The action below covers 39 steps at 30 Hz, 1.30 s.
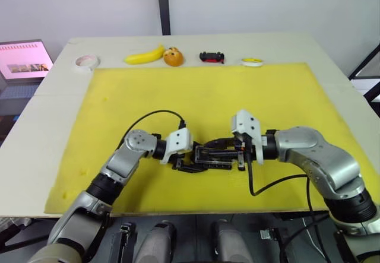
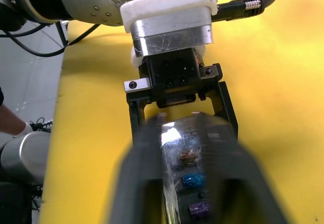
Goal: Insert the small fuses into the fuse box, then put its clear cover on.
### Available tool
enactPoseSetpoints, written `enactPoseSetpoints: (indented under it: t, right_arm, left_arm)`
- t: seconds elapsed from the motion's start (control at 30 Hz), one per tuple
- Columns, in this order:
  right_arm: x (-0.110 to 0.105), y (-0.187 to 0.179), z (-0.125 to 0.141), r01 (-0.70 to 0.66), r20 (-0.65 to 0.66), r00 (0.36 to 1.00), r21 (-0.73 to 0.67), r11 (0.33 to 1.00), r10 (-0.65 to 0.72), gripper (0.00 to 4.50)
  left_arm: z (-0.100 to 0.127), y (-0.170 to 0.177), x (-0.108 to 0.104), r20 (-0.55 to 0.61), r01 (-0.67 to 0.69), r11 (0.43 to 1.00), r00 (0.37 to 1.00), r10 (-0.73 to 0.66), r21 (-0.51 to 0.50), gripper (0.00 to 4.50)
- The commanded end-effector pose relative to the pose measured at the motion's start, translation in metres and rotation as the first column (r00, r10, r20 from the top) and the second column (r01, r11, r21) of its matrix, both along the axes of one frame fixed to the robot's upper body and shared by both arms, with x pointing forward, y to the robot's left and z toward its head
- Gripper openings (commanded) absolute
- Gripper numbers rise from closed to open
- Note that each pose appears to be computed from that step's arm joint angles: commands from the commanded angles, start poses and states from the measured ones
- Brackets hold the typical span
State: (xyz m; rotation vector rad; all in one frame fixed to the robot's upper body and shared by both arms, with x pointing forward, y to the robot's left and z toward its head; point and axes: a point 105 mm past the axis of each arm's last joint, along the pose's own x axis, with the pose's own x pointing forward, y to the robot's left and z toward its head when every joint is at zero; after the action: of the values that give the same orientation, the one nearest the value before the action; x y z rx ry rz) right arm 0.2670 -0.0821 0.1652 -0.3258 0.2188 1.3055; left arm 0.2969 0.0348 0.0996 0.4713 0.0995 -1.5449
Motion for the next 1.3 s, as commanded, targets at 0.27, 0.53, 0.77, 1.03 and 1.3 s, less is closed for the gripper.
enactPoseSetpoints:
  t: [0.27,0.53,0.77,1.03,1.3]
  right_arm:
    - [0.009,-0.006,-0.029,0.079,-0.039,0.996,-0.109,0.991,-0.084,0.06]
    - [0.018,-0.015,-0.044,0.157,-0.156,0.972,-0.125,0.98,-0.176,0.06]
    - [0.025,-0.02,-0.042,0.17,-0.159,0.969,-0.137,0.976,-0.191,0.06]
    - [0.028,-0.018,-0.046,0.161,-0.14,0.973,-0.162,0.974,-0.185,0.06]
    - [0.02,-0.021,-0.048,0.161,-0.135,0.974,-0.147,0.976,-0.181,0.06]
  left_arm:
    - [0.008,-0.002,0.001,0.032,0.008,1.0,0.999,-0.008,-0.01,2.57]
    - [0.009,-0.003,0.001,0.035,0.009,1.0,0.999,-0.009,-0.011,2.57]
    - [0.008,-0.002,0.0,0.035,0.009,1.0,0.999,-0.009,-0.011,2.57]
    - [0.009,-0.004,0.001,0.038,0.008,1.0,0.999,-0.007,-0.013,2.57]
    - [0.008,-0.001,0.006,0.04,-0.006,1.0,0.999,0.006,-0.009,2.57]
